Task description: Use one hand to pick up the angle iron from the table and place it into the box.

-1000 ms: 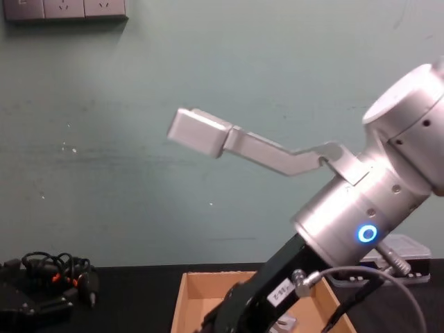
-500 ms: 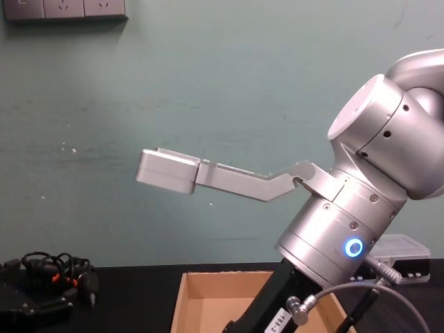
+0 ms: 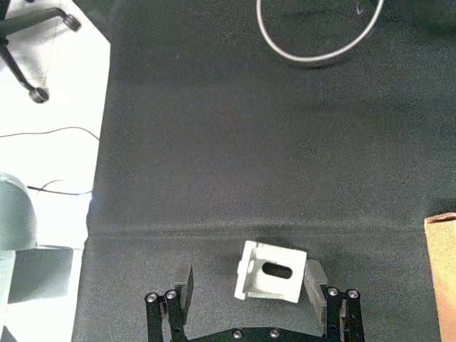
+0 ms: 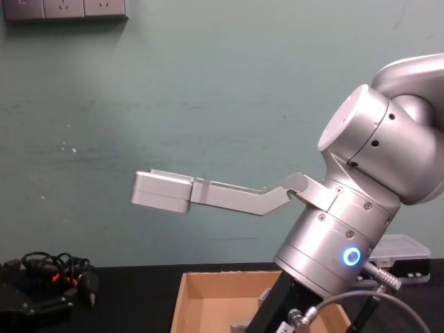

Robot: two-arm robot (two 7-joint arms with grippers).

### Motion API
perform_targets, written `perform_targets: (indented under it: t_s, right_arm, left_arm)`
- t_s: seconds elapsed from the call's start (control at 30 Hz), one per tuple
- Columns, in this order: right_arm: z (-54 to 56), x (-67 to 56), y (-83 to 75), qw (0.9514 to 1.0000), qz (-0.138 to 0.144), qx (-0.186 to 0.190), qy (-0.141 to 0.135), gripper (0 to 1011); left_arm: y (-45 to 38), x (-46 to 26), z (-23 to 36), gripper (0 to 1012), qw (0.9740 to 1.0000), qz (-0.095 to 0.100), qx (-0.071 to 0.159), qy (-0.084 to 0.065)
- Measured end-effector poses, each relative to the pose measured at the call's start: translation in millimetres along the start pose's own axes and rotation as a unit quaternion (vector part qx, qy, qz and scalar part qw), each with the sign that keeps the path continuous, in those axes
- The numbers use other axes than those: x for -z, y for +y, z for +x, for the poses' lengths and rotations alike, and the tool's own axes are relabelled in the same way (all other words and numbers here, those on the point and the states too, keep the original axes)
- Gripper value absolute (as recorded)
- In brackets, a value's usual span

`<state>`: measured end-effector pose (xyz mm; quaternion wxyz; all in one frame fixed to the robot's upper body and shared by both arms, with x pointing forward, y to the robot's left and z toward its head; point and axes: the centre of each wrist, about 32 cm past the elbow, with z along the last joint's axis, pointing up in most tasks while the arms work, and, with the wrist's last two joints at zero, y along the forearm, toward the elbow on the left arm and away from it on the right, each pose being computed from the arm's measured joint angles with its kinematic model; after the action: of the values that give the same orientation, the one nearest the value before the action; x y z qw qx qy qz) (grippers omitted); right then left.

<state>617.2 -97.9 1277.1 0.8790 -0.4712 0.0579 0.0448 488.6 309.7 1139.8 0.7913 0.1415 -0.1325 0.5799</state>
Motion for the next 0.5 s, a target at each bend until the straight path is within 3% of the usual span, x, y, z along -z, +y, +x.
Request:
perform_targets:
  t_s: [0.5]
  right_arm:
    - [3.7, 3.3, 6.5, 0.9999, 0.012, 0.006, 0.002, 1000]
  left_arm:
    - [0.0, 0.0, 0.0, 1011, 1.0000, 0.000, 0.000, 0.000]
